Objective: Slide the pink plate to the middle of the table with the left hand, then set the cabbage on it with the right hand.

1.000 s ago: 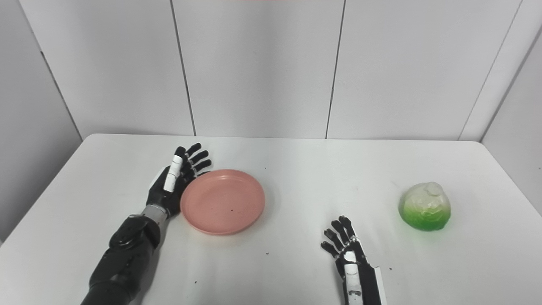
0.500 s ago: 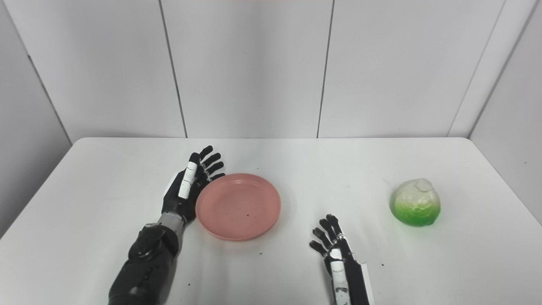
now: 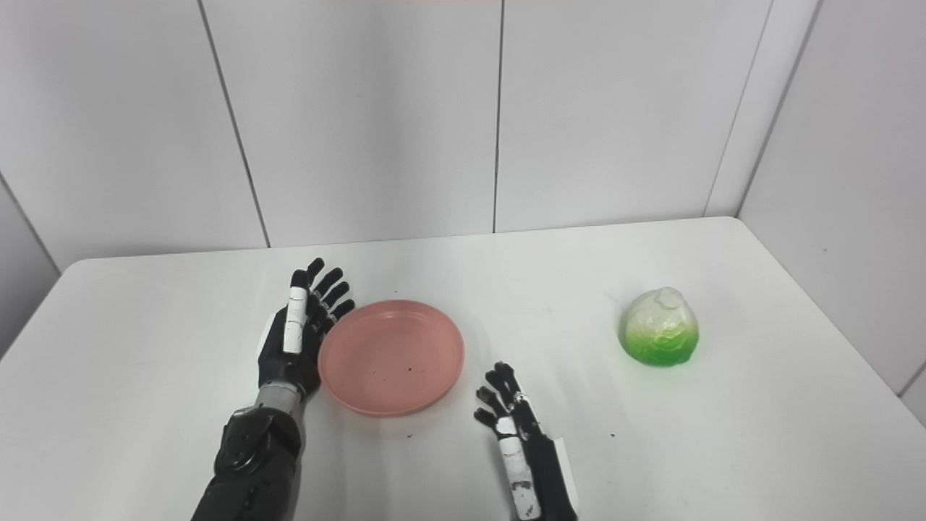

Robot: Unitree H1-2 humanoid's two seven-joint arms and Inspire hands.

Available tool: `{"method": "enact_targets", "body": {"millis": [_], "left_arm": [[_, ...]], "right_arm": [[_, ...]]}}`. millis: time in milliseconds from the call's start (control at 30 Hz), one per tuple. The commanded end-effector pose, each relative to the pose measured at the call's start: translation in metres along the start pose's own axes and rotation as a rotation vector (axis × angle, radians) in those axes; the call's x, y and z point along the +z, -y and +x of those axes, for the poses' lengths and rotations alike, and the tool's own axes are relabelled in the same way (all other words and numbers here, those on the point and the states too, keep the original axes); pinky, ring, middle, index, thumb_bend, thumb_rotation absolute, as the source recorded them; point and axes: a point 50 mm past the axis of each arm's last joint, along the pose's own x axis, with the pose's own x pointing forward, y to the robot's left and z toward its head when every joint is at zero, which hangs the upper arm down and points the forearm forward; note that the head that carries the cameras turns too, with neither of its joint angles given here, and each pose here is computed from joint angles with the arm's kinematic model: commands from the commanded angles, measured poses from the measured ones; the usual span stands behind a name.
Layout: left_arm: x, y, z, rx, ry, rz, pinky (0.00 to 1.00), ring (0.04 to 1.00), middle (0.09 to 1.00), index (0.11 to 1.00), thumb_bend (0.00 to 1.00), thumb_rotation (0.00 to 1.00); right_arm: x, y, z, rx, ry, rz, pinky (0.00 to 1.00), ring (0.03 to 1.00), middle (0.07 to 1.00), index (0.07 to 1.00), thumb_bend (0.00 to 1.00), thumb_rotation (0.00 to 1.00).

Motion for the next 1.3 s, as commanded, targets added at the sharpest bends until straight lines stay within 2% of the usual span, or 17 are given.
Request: {"method": "enact_targets", "body": {"millis": [0,100,200,300,500,600,700,867,1000,1167,1267], "left_arm": [[-0.009,0.0,-0.008,0.013,-0.003,-0.03,0.87,0.899,0.906,0.931,0.98,0.81],[-0.009,-0.001,-0.01,0.011,0.0,-0.04,0.86,0.899,0.912,0.936,0.99,0.81],[-0.01,-0.003,-0.011,0.002,0.0,-0.037,0.87,0.897,0.903,0.938,0.95,0.81],[-0.011,-0.005,-0.011,-0.003,-0.009,-0.029,0.86,0.884,0.889,0.94,0.93,0.8],[-0.018,-0.008,-0.008,-0.007,-0.037,-0.033,0.84,0.88,0.884,0.932,0.97,0.78],[-0.023,-0.008,-0.008,-0.014,-0.052,-0.034,0.84,0.886,0.886,0.929,0.95,0.79],[-0.027,-0.01,-0.009,-0.021,-0.064,-0.038,0.85,0.885,0.897,0.94,0.96,0.78],[-0.033,-0.011,-0.01,-0.022,-0.081,-0.048,0.84,0.889,0.904,0.94,0.96,0.78],[-0.035,-0.012,-0.011,-0.029,-0.084,-0.053,0.83,0.883,0.908,0.944,0.97,0.78],[-0.036,-0.009,-0.01,-0.037,-0.085,-0.065,0.85,0.891,0.913,0.954,0.96,0.77],[-0.036,-0.009,-0.01,-0.036,-0.085,-0.062,0.85,0.886,0.907,0.954,0.98,0.77]], "right_arm": [[-0.014,-0.013,-0.023,-0.047,-0.075,0.03,0.87,0.893,0.926,0.933,0.77,0.94],[-0.013,-0.014,-0.02,-0.05,-0.043,-0.019,0.87,0.897,0.933,0.94,0.73,0.95],[-0.008,-0.012,-0.018,-0.077,0.021,-0.084,0.86,0.9,0.937,0.946,0.68,0.95],[0.001,-0.008,-0.015,-0.113,0.063,-0.123,0.9,0.923,0.955,0.955,0.74,0.94],[0.028,0.002,-0.005,-0.154,0.125,-0.159,0.88,0.94,0.973,0.976,0.77,0.89],[0.053,0.012,0.003,-0.152,0.184,-0.189,0.86,0.944,0.978,0.988,0.72,0.83],[0.083,0.027,0.011,-0.12,0.227,-0.245,0.88,0.955,0.992,0.997,0.77,0.76],[0.13,0.058,0.025,-0.022,0.281,-0.531,0.87,0.959,1.0,1.0,0.84,0.79],[0.163,0.08,0.041,0.03,0.288,-0.692,0.86,0.952,0.992,1.0,0.9,0.73],[0.2,0.096,0.065,0.104,0.254,-0.833,0.84,0.954,0.998,1.0,0.96,0.58],[0.221,0.103,0.086,0.108,0.234,-0.923,0.85,0.94,0.979,1.0,1.0,0.47]]}}
